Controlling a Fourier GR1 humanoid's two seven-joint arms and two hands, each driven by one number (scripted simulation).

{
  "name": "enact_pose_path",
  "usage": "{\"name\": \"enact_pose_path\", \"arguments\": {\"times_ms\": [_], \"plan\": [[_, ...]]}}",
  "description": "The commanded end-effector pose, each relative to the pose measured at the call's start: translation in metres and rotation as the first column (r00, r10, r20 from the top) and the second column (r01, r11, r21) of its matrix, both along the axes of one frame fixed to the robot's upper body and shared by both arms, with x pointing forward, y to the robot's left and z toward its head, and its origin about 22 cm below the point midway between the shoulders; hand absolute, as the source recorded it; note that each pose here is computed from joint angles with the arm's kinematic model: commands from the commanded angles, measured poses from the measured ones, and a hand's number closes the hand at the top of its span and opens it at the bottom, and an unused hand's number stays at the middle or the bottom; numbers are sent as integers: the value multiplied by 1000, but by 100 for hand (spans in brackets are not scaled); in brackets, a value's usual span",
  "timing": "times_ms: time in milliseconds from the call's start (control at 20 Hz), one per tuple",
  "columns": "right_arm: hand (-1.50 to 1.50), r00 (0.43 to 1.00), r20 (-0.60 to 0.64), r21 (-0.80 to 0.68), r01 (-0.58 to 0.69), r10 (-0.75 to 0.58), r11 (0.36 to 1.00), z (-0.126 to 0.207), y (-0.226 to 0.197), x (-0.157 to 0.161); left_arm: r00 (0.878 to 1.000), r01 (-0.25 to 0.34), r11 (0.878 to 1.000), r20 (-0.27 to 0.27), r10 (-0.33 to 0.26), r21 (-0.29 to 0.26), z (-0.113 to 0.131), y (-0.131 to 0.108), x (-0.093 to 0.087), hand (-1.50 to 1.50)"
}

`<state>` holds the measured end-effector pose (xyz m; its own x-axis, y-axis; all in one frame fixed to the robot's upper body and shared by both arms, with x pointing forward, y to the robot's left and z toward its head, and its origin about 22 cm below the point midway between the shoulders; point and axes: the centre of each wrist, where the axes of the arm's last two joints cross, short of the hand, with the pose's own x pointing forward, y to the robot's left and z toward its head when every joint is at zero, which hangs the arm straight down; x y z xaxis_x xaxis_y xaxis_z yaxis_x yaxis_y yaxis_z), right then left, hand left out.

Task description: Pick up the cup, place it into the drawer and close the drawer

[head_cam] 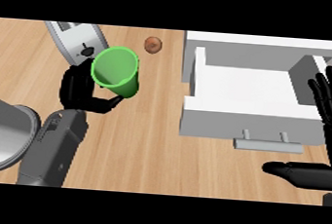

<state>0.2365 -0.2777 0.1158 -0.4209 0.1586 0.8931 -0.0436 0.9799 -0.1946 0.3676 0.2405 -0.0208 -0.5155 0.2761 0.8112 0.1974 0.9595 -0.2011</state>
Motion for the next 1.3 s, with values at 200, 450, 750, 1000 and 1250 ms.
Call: {"name": "enact_pose_path", "arguments": {"times_ms": [200, 450, 750, 1000, 1250], "plan": [[-150, 1000, -5, 5, 10, -10, 1000, -9, -8, -8, 993, 86, 993, 72, -92, 80, 93, -76, 20, 150], [-150, 1000, 6, -10, 3, -3, 1000, -15, -13, 0, 994, 96, 986, 44, -103, 137, 138, -111, 27, 150], [-150, 1000, 10, -13, 6, -6, 1000, -10, -18, -5, 995, 88, 979, 26, -95, 186, 177, -141, 51, 150], [-150, 1000, 0, -29, -27, 27, 999, -1, -10, -12, 995, 86, 978, -62, -75, 188, 188, -179, 49, 150], [-150, 1000, 19, -24, -22, 22, 999, -9, -12, 12, 989, 98, 976, -128, -74, 193, 194, -200, 61, 150]]}}
